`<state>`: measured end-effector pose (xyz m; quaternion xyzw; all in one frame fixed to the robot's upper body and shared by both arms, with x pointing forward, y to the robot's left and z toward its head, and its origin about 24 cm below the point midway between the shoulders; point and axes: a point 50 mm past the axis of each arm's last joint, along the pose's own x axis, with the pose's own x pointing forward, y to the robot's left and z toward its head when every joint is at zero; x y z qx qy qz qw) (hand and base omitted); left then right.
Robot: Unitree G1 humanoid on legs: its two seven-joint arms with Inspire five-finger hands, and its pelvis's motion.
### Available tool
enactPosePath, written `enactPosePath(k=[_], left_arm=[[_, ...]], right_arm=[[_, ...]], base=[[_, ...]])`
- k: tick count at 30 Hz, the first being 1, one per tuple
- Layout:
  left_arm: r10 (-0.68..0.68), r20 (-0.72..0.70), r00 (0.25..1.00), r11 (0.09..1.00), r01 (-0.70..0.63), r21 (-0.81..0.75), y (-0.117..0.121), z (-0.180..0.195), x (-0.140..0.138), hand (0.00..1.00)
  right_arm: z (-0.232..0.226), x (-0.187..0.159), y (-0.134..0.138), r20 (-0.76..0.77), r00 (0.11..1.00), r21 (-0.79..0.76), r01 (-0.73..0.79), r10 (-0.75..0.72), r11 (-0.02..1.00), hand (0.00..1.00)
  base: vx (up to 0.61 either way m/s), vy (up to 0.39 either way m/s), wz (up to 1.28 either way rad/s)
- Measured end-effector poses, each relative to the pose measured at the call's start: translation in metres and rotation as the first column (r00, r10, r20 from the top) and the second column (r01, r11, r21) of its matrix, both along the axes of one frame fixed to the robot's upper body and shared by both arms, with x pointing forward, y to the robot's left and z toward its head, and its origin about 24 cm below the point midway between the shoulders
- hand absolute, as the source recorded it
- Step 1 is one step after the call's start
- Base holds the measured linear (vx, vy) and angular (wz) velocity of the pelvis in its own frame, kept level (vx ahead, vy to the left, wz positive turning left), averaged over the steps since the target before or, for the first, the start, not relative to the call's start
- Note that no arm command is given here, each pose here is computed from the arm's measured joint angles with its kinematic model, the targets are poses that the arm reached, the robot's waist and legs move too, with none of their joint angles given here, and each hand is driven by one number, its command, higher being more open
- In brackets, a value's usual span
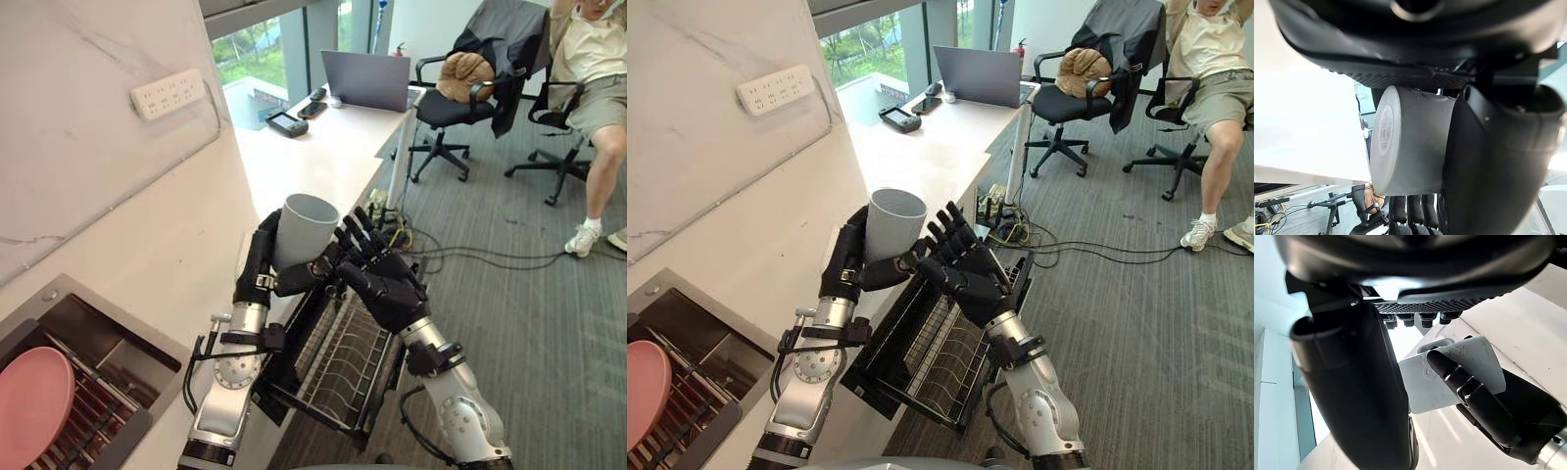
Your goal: Walk over to the sink, pick up the cup, carry it to the dishwasher, place the cup inside the dishwasher, then close the dishwasher door
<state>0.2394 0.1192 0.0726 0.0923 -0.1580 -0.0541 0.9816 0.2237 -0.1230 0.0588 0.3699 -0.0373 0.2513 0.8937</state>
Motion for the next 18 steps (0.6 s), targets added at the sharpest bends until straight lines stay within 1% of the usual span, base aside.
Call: enactPosePath(k=[3, 9, 10, 15, 18], left_arm=[[-0.032, -0.001, 0.999, 0.998, 0.032, 0.046, -0.005, -0.002, -0.002, 0.00], [-0.055, -0.008, 0.998, 0.993, 0.056, 0.101, -0.011, -0.006, -0.006, 0.00], [-0.057, -0.011, 0.998, 0.992, 0.058, 0.109, -0.012, -0.007, -0.007, 0.00], [-0.089, -0.015, 0.996, 0.986, 0.090, 0.139, -0.020, -0.009, -0.011, 0.00], [-0.087, -0.016, 0.996, 0.986, 0.088, 0.141, -0.020, -0.008, -0.012, 0.00]], right_arm=[[0.002, 0.001, 0.004, -0.010, 1.000, -0.002, 0.003, -0.003, 1.000, 1.00], [-0.001, 0.004, 0.004, -0.068, 0.995, -0.049, 0.069, -0.073, 0.996, 1.00], [-0.001, 0.005, 0.004, -0.073, 0.994, -0.063, 0.075, -0.080, 0.995, 0.00], [-0.003, 0.006, 0.007, -0.103, 0.987, -0.121, 0.110, -0.123, 0.987, 0.00], [-0.001, 0.009, 0.006, -0.079, 0.983, -0.213, 0.146, -0.166, 0.966, 0.00]], base=[[-0.02, -0.001, 0.07], [-0.02, -0.008, 0.10], [-0.03, -0.008, 0.04], [-0.03, -0.008, 0.06], [-0.03, -0.010, 0.10]])
